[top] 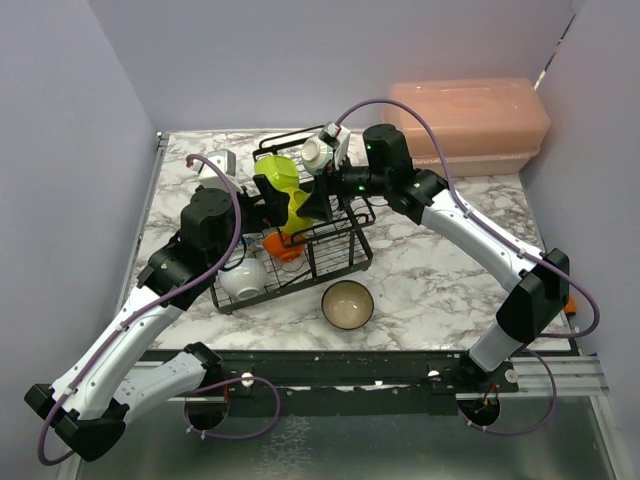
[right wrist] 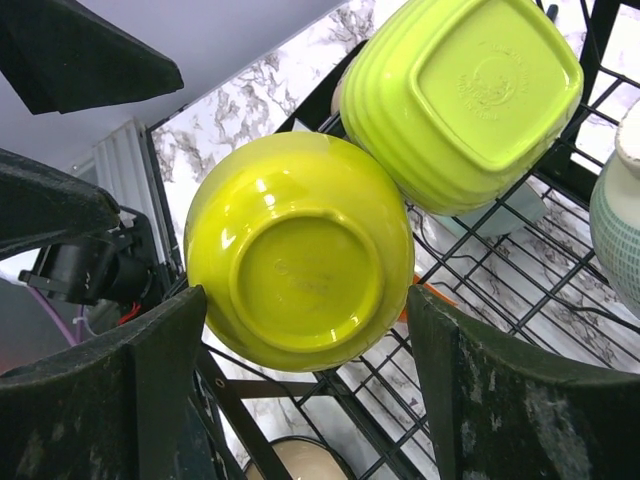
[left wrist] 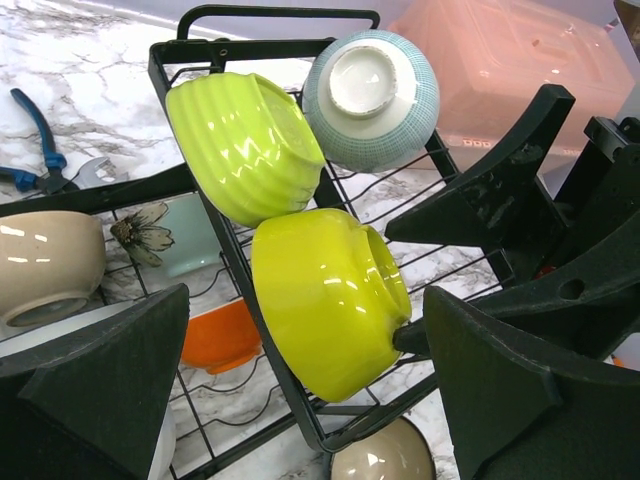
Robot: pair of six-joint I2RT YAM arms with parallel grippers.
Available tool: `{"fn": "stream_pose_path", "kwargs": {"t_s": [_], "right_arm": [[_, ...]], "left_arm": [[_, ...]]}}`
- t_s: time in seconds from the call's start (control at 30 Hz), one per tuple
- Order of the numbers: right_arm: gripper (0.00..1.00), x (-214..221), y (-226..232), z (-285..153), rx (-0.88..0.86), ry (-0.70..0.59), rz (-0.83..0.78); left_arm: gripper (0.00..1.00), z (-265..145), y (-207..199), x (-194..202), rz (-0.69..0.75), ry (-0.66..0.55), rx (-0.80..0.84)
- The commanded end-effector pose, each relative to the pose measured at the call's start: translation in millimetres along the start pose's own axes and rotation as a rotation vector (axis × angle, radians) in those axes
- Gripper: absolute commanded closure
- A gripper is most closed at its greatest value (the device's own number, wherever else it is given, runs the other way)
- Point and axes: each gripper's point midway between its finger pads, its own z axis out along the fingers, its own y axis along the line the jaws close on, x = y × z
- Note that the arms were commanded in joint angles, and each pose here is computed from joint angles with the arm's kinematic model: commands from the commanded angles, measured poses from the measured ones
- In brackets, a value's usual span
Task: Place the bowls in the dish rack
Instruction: Adjust the bowl in the dish rack.
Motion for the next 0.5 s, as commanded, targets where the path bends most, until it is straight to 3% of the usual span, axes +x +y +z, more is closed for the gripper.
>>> {"fn": "stream_pose_path", "kwargs": {"t_s": [0.0,0.47], "right_arm": [[0.18,-12,5,-14,0.047,-0.031,-0.024],[0.19,-24,24,-22,-0.031,-0.061,0.032]], "left_arm": [[0.01,-6,-18,-18,0.000,-0.041,0.086],[0.02,-15,-53,-36,0.035,-0.092,0.274]]}}
